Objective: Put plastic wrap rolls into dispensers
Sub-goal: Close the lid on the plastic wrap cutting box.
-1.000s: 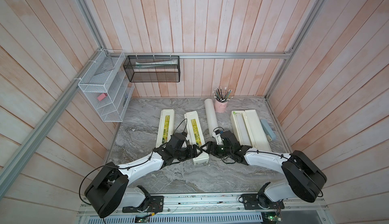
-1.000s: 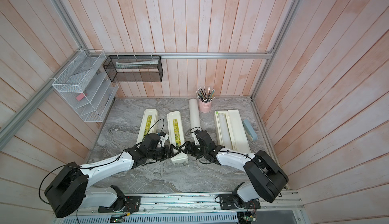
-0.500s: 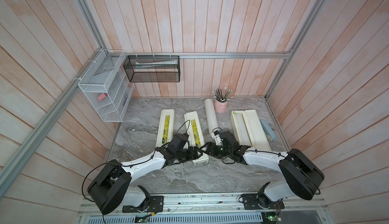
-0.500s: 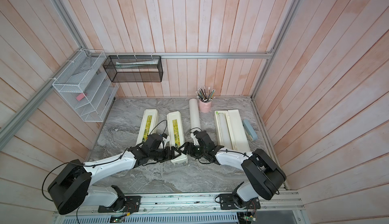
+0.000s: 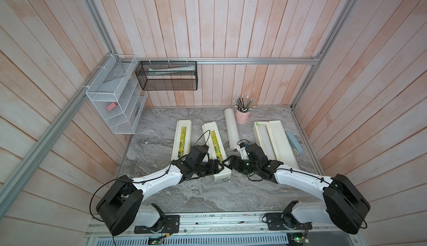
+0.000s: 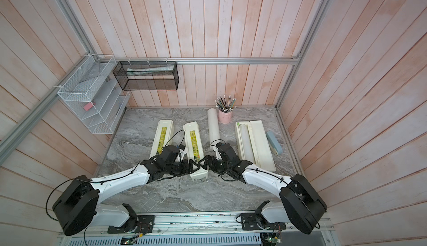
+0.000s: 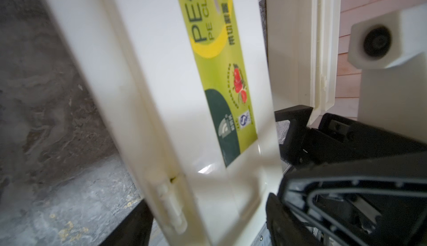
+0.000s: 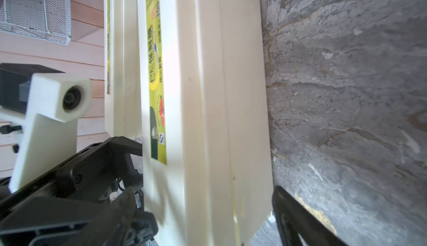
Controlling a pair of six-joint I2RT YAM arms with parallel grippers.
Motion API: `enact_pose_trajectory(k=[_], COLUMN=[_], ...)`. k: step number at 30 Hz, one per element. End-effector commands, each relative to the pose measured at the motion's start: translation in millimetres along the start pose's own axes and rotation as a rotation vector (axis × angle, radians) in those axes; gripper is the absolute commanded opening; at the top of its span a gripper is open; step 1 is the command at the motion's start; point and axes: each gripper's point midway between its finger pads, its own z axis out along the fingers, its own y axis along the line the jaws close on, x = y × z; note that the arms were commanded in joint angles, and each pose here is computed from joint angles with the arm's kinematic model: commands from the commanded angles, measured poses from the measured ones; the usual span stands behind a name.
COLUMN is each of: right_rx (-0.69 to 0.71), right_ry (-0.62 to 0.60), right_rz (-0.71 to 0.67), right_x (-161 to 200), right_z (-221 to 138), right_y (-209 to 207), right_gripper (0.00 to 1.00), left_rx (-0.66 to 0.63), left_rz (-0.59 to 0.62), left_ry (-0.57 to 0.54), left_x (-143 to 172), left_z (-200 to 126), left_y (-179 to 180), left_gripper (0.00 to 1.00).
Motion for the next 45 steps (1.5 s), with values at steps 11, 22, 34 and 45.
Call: enact_pose_trajectory(k=[11, 22, 34, 45], right_rx=[-0.006, -0.011, -0.069, -0.05], right_ry=[0.043, 0.076, 0.134, 0.177], right_rz=[0.037, 0.045, 0.026, 0.046], right_x=[10.1, 12.9, 19.8, 30.7], right_z=[8.7, 17.1, 25.9, 32.1], right_y=[-16.8, -21.6, -15.5, -26.7], right_gripper=[0.9, 0.86, 0.78, 0.73], left_rx=[0.009, 0.001, -0.004, -0.025], left_rz=[0.044, 0.069, 0.087, 0.067], left_ry=[-0.026, 0.0, 0.045, 0.078], left_x=[-8.2, -2.7, 3.9, 14.9], left_z=[5.4, 9.7, 19.9, 25.8], left_y=[-6.1, -4.9, -0.2, 12.5], left_gripper=[0.77, 0.73, 0.68, 0.68])
